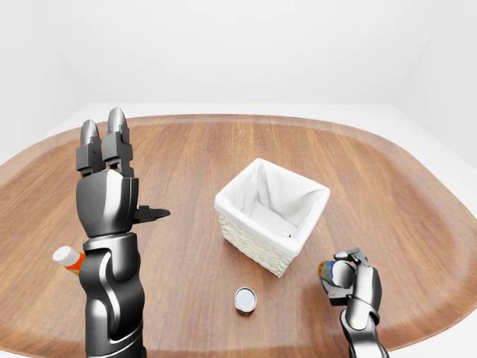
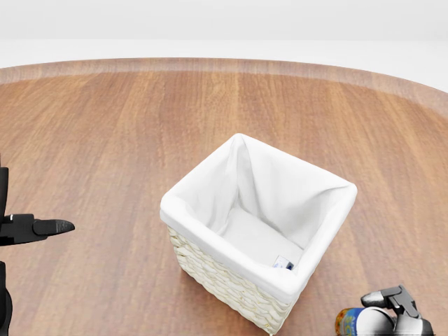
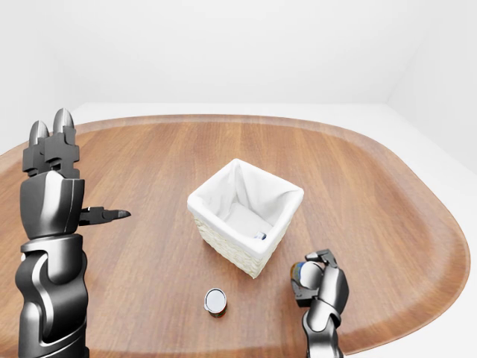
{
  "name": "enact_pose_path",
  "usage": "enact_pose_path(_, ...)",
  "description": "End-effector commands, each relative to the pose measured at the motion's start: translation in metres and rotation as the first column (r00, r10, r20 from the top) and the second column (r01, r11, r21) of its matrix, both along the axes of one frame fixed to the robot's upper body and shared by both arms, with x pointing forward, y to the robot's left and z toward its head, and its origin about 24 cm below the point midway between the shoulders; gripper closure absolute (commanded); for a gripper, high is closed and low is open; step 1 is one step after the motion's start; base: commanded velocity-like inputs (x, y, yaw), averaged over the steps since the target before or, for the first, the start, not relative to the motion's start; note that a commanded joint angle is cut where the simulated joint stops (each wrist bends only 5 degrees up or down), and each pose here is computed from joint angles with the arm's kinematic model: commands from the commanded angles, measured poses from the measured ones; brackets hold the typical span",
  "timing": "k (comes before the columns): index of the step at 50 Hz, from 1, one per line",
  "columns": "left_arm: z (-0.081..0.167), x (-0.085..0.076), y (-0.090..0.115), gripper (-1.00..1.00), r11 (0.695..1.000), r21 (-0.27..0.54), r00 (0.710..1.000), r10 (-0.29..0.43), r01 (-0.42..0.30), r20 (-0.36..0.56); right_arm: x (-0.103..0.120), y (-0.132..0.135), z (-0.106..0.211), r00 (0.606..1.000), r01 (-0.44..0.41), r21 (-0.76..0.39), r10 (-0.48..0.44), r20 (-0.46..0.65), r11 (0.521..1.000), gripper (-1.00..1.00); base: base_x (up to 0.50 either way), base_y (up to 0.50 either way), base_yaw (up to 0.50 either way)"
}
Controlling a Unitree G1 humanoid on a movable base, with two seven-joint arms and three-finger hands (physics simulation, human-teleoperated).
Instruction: Pick up the alphabet soup and the cream cheese box, and put them in the basket.
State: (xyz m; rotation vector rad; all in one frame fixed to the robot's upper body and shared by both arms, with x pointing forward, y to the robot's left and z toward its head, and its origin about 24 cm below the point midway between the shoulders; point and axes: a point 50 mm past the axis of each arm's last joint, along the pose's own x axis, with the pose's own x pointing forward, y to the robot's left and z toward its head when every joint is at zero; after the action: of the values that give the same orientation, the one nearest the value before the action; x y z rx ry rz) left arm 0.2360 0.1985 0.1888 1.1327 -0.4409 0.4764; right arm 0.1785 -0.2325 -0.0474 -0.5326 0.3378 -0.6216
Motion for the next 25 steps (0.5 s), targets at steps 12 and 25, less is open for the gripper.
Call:
enact_pose_path(12, -0.001, 0.001, 0.0, -1.0, 1.0, -0.002, 1.0, 0.0, 0.0, -0.005, 0.02, -0.009, 0.05, 0.962, 0.066, 0.051, -0.078, 0.263, 0.996, 1.0, 0.0, 0.0, 0.0)
enact_pose_path(25, 0.001, 0.0, -0.002, -1.0, 1.0, 0.015, 1.0, -0.007, 0.007, -0.011, 0.02, -0.014, 0.088, 0.886, 0.1, 0.096, -0.133, 0.445, 0.99, 1.0, 0.0, 0.0, 0.0)
